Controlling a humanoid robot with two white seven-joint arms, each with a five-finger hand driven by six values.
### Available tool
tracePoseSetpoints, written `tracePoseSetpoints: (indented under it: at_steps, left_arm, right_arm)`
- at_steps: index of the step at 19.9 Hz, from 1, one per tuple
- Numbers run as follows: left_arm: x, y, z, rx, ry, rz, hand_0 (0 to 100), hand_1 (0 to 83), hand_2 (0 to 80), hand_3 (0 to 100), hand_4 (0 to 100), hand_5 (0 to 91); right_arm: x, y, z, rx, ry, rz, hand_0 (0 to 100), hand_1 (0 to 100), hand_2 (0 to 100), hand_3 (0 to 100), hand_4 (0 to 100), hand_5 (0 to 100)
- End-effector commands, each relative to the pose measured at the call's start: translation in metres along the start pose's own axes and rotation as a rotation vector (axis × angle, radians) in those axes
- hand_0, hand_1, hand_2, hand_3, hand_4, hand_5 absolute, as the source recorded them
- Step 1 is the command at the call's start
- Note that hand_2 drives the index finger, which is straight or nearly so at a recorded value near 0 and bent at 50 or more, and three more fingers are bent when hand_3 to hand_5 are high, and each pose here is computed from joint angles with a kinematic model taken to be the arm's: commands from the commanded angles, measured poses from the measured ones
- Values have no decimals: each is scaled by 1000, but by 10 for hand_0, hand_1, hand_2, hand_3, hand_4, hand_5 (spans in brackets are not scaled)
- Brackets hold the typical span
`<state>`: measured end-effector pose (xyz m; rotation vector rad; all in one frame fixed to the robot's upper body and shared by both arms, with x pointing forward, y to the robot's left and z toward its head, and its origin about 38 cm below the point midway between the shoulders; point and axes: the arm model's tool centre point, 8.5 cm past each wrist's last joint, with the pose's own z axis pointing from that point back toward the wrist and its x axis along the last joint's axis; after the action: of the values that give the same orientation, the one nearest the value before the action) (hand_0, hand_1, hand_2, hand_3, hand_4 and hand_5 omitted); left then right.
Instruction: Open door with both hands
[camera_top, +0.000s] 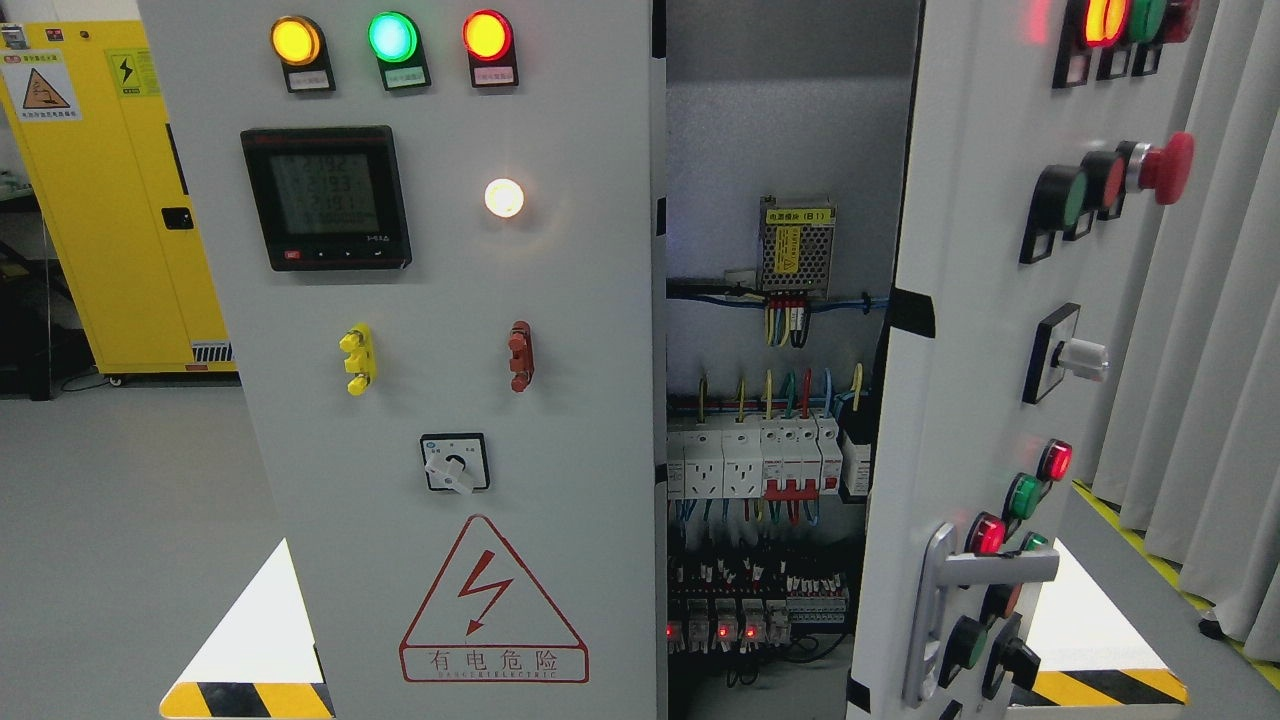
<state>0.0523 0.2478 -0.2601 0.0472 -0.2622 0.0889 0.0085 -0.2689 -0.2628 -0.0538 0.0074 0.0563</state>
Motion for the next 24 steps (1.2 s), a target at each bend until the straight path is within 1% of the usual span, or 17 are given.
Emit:
tracePoseSetpoints:
  at_steps: [1, 2, 3, 5, 6, 7, 8, 9, 10, 11, 12, 13, 16, 19, 21, 24]
  left_arm:
    - [121, 15, 21, -13, -409, -3, 120, 556, 0, 0, 0, 0]
    - [131, 18, 27, -26, -450, -15, 120, 556, 0, 0, 0, 0]
    - [141, 16, 34, -61, -495, -28, 120, 556, 0, 0, 0, 0]
    - [158, 4, 52, -176, -581, -64, 120, 556, 0, 0, 0, 0]
    - [169, -7, 65, -281, -631, -106, 120, 556, 0, 0, 0, 0]
    - [182, -22, 83, -447, -688, -179, 120, 556, 0, 0, 0, 0]
    - [191, -28, 101, -597, -730, -236, 120, 556, 0, 0, 0, 0]
    - [204, -28, 119, -709, -780, -256, 120, 556, 0, 0, 0, 0]
    - [214, -28, 134, -771, -828, -243, 120, 556, 0, 0, 0, 0]
    - [223, -24, 146, -791, -871, -221, 120, 556, 0, 0, 0, 0]
    - [229, -19, 155, -796, -894, -231, 120, 556, 0, 0, 0, 0]
    - [237, -13, 164, -793, -918, -265, 120, 556, 0, 0, 0, 0]
    - [252, -10, 191, -797, -993, -334, 120, 556, 0, 0, 0, 0]
    - [269, -5, 221, -807, -1061, -429, 120, 556, 0, 0, 0, 0]
    - [279, -6, 242, -855, -1097, -474, 120, 556, 0, 0, 0, 0]
    - [298, -4, 272, -936, -1117, -489, 120, 556, 0, 0, 0, 0]
  right_arm:
    - [20, 20, 0, 30, -32, 8, 0, 500, 40, 0, 0, 0]
    - [20, 20, 0, 30, -32, 8, 0, 500, 40, 0, 0, 0]
    - [20, 20, 0, 30, -32, 8, 0, 500, 40, 0, 0, 0]
    - [20, 20, 0, 30, -32, 8, 0, 500, 40, 0, 0, 0]
    - [20, 20, 0, 30, -32, 8, 0, 500, 40, 0, 0, 0]
    - [20, 20, 0, 30, -32, 8, 0, 500, 40, 0, 0, 0]
    - [20, 20, 0, 30, -32, 8, 0, 500, 40, 0, 0, 0]
    - [20, 20, 0, 30, -32, 8, 0, 500, 40, 0, 0, 0]
    - [20, 20, 0, 30, -32, 8, 0, 500, 40, 0, 0, 0]
    - [20, 20, 0, 30, -32, 8, 0, 500, 40, 0, 0, 0]
    - [20, 20, 0, 30, -32, 8, 0, 500, 40, 0, 0, 0]
    - [20, 20, 0, 30, -32, 8, 0, 500, 40, 0, 0, 0]
    - [20, 20, 0, 30, -32, 8, 0, 500, 40, 0, 0, 0]
    - [20, 20, 0, 30, -32, 8, 0, 500, 40, 0, 0, 0]
    - [20, 20, 0, 30, -32, 9, 0, 500, 40, 0, 0, 0]
    - [20, 20, 0, 30, -32, 8, 0, 500, 40, 0, 0, 0]
